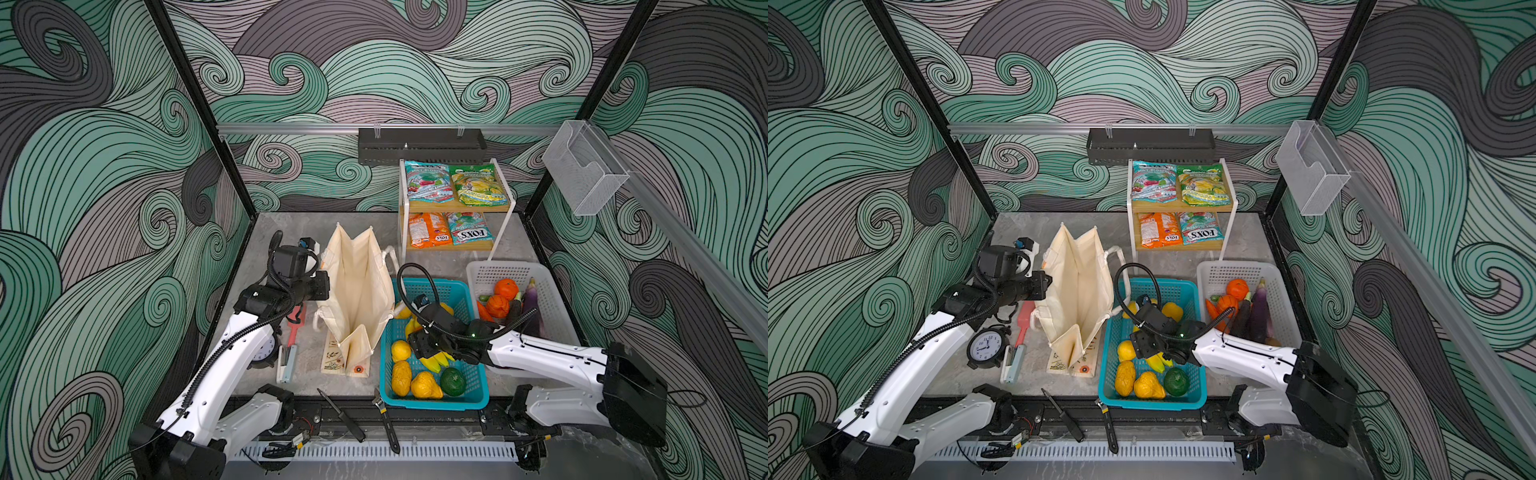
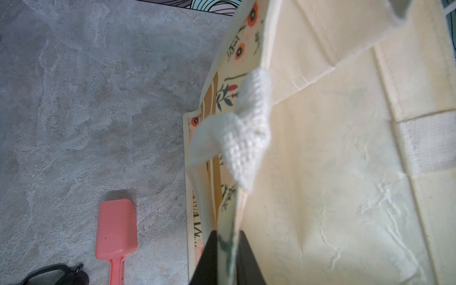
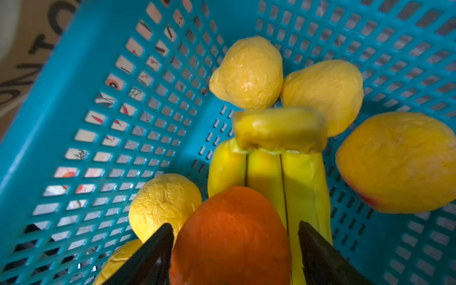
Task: Place the food into the grocery bag and tie it
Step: 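Grasp the orange from the teal basket with the right gripper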
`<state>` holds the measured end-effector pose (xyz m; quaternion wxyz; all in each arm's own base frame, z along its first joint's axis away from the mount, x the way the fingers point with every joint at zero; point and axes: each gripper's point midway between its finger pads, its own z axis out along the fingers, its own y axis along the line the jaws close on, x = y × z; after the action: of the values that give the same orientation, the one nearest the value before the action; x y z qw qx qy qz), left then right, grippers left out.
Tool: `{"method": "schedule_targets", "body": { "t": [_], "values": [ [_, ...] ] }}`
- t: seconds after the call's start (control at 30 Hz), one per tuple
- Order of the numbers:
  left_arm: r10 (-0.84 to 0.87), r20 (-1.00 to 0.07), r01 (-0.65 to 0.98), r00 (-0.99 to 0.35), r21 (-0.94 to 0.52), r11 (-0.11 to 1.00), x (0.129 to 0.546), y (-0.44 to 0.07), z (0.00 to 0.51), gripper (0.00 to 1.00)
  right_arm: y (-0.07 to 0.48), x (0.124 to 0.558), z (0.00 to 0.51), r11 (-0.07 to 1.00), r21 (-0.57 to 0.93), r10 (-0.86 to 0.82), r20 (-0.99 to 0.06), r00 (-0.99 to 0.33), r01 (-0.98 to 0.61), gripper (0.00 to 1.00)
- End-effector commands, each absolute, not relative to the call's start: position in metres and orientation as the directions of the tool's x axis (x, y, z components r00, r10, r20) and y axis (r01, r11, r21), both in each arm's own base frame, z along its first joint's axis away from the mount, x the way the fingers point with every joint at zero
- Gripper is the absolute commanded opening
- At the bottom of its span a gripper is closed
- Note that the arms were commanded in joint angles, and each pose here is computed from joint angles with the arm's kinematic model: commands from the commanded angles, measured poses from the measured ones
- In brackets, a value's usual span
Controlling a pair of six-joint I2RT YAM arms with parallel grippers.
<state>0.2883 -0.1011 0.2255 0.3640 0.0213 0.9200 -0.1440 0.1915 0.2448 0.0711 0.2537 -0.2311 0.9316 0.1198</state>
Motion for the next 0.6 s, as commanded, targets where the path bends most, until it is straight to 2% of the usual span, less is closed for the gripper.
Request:
{"method": "schedule_targets", "body": {
  "t": [0.0, 0.33, 0.5, 0.57],
  "values": [
    [-0.081, -0.679, 0.135, -0.729, -0.260, 0.956, 0.287, -0.099, 0.233, 0.16, 0.237, 0.196, 0.066, 0.893, 0.085, -0.330, -0.545, -0.771, -0.442, 0.77],
    [-0.087, -0.670, 0.119, -0.737, -0.255, 0.960, 0.287, -0.097, 0.231, 0.12, 0.234, 0.199, 0.098, 0.891, 0.131, -0.262, -0.635, -0.727, -0.435, 0.54],
    [-0.087, -0.672, 0.119, -0.735, -0.254, 0.960, 0.287, -0.097, 0.231, 0.08, 0.219, 0.193, 0.130, 0.888, 0.132, -0.250, -0.666, -0.703, -0.440, 0.51],
    [-0.086, -0.671, 0.118, -0.737, -0.253, 0.960, 0.287, -0.097, 0.231, 0.03, 0.216, 0.192, 0.153, 0.879, 0.143, -0.243, -0.688, -0.684, -0.456, 0.51]
  ]
}}
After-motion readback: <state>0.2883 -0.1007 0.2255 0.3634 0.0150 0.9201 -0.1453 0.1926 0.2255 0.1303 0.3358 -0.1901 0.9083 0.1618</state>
